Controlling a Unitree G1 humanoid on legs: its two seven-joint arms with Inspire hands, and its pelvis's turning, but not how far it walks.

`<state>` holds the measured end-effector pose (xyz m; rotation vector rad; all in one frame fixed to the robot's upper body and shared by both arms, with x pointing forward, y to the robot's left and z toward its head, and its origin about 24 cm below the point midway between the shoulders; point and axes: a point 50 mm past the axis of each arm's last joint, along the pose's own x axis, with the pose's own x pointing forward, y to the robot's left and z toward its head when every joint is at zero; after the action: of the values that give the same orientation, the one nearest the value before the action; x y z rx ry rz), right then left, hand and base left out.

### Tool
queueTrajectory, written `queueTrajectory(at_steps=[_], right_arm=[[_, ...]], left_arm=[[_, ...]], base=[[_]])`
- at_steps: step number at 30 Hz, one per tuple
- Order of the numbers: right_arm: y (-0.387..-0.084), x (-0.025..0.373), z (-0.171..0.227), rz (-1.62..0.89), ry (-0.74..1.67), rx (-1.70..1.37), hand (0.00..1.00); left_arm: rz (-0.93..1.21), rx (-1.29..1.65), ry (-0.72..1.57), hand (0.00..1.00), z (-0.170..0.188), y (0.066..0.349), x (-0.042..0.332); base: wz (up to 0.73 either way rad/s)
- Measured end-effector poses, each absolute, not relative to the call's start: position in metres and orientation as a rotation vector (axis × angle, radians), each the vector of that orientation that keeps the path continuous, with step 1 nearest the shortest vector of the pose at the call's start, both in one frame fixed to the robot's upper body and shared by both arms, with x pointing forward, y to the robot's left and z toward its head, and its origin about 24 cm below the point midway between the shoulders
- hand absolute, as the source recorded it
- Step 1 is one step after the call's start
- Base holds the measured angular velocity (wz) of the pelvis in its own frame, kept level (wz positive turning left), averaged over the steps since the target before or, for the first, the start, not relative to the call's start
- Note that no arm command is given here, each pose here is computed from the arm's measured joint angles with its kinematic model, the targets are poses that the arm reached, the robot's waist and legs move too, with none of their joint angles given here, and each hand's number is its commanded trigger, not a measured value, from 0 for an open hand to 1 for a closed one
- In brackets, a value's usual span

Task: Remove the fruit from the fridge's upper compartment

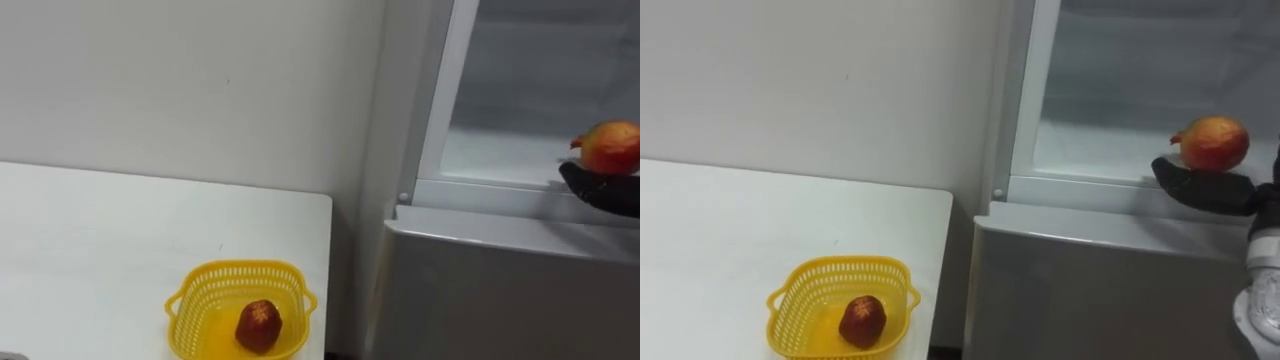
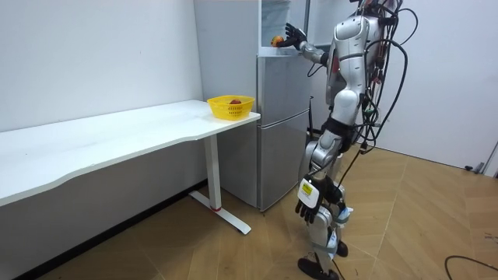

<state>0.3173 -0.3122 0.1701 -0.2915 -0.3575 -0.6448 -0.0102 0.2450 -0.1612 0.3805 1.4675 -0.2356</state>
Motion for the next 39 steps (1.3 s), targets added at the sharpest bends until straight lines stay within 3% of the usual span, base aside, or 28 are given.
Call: queueTrajectory(at_steps=[14, 39], right_arm=[[-0.319, 0.320, 0.169, -0.655, -0.306, -0.290, 0.00], [-0.333, 0.335, 0.162, -0.586, -0.162, -0.267, 0.00]], left_arm=[[-0.203, 0.422, 1.500, 0.00, -0.157, 0.260, -0.012], [-0.197, 0.416, 1.507, 0.00, -0.154, 0.262, -0.016]], base=[[0.01], [0.02]])
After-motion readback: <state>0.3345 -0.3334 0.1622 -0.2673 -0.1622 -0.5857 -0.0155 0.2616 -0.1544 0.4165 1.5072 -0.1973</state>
